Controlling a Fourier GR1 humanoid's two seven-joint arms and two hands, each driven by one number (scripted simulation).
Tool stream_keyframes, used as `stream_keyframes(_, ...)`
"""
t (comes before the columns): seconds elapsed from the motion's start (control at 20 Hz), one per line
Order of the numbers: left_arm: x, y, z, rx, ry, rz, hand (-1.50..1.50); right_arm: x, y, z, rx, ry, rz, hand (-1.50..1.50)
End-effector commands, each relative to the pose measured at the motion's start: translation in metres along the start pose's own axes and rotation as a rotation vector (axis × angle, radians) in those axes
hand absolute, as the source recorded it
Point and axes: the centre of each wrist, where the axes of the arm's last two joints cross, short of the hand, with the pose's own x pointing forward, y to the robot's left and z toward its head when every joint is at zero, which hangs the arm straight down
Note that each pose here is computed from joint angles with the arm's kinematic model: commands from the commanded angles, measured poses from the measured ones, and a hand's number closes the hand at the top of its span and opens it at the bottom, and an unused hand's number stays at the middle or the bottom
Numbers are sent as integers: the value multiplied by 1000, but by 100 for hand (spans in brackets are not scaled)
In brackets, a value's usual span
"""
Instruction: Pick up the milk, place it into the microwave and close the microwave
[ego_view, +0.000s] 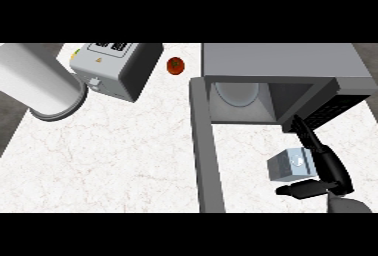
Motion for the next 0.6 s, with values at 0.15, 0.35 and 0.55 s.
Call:
stream_keyframes(0.15, -11, 6, 2, 7, -9, 20, -150, -38, 10, 9, 21, 18, 29, 150)
stream_keyframes(0.35, -7, -2, 11, 3, 4, 44, -150, -52, 9, 14, -27, 21, 107, -150)
stream_keyframes(0.55, -1, 3, 10, 13, -1, 36, -150, -49, 5, -11, -14, 6, 215, 150)
